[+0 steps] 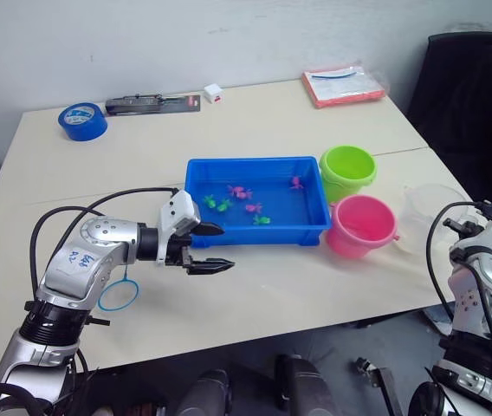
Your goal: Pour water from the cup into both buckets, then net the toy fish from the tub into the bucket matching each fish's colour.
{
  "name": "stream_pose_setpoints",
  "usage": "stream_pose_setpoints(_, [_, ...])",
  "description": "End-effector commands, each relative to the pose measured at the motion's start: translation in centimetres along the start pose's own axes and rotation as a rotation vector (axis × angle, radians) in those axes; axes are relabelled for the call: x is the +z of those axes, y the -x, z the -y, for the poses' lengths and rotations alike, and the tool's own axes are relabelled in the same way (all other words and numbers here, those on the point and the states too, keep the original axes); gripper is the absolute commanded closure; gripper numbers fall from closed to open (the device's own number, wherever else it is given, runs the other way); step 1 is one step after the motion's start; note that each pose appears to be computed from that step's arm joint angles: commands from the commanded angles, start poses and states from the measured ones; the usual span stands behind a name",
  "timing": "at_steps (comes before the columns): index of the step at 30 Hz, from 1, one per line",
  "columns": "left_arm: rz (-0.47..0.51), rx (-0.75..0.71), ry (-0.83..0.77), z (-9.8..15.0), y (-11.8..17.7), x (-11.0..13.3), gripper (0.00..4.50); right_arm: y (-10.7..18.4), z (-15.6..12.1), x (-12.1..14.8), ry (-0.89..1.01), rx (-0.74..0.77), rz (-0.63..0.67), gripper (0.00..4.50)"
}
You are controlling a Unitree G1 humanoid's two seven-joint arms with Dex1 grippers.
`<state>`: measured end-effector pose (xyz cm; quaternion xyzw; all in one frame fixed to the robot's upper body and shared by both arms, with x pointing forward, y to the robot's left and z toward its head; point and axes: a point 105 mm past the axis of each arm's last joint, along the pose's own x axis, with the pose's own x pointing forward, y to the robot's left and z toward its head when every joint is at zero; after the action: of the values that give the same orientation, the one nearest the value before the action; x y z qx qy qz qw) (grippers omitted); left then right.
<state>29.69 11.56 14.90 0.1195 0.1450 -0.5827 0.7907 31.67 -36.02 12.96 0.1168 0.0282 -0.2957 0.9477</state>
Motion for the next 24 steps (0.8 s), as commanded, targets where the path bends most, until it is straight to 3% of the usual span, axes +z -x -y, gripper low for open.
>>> stream_pose_setpoints(1, [0.019, 0.005, -0.040, 0.2, 0.5, 1.0, 0.00, 0.7, 1.0, 1.3, 0.019, -0.019, 0.042, 3.82])
stream_pose_setpoints(24, [0.072, -0.024, -0.050, 0.8, -0.3, 2.7, 0.00, 2.6, -0.7, 6.0, 0.109, 0.126, 0.167, 3.82])
